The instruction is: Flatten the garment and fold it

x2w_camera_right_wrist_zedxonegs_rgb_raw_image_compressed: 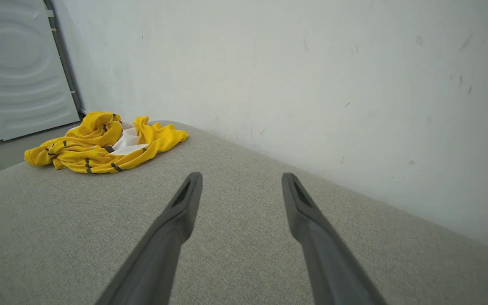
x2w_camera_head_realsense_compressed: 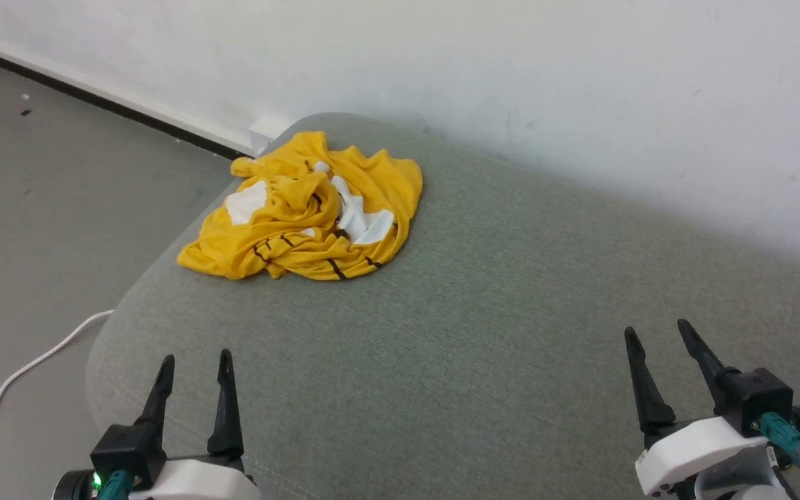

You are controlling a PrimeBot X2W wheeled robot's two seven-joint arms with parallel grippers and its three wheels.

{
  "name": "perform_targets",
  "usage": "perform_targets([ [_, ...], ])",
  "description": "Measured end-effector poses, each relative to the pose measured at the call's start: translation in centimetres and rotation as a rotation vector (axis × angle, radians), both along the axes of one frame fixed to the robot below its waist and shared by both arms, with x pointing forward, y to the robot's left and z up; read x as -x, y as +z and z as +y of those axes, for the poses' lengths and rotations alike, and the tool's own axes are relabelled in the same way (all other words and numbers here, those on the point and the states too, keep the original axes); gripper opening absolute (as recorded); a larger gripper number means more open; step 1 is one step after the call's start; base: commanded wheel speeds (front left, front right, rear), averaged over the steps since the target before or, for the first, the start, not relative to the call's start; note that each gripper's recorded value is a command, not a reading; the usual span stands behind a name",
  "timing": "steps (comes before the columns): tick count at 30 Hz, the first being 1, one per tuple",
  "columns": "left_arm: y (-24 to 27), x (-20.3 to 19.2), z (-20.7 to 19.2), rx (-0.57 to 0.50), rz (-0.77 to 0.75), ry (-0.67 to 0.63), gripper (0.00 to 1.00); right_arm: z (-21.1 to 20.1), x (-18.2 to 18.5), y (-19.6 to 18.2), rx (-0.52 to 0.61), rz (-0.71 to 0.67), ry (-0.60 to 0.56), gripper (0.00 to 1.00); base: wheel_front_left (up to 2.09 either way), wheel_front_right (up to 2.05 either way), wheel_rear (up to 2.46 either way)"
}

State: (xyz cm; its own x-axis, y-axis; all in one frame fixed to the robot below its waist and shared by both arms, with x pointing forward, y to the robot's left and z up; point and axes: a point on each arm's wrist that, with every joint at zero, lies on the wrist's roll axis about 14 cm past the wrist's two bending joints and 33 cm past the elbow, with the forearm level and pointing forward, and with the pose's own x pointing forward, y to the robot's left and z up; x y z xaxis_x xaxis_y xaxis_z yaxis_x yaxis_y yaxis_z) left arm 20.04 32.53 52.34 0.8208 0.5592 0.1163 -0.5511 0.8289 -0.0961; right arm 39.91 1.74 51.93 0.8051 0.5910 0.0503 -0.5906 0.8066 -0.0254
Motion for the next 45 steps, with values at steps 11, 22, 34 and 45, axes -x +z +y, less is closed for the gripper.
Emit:
perform_targets([
  [11, -0.5, 2.8, 1.0, 0.01, -0.011, 0.076, 1.0, 2.5, 0.6, -0.1, -0.005, 0.0, 0.072, 1.0, 0.0, 0.0, 0.0],
  [22, -0.8, 5.2, 1.7, 0.019, -0.028, 0.135, 1.0, 4.4, 1.1, -0.1, -0.003, -0.008, 0.127, 1.0, 0.0, 0.0, 0.0],
  [34, -0.9, 5.3, 1.6, 0.024, -0.029, 0.14, 1.0, 4.5, 1.0, -0.4, -0.004, 0.001, 0.127, 1.0, 0.0, 0.0, 0.0],
  [45, 5.1, 0.8, 3.2, -0.064, -0.109, 0.068, 1.0, 3.8, -0.4, -0.8, 0.004, 0.012, 0.098, 1.0, 0.0, 0.0, 0.0],
])
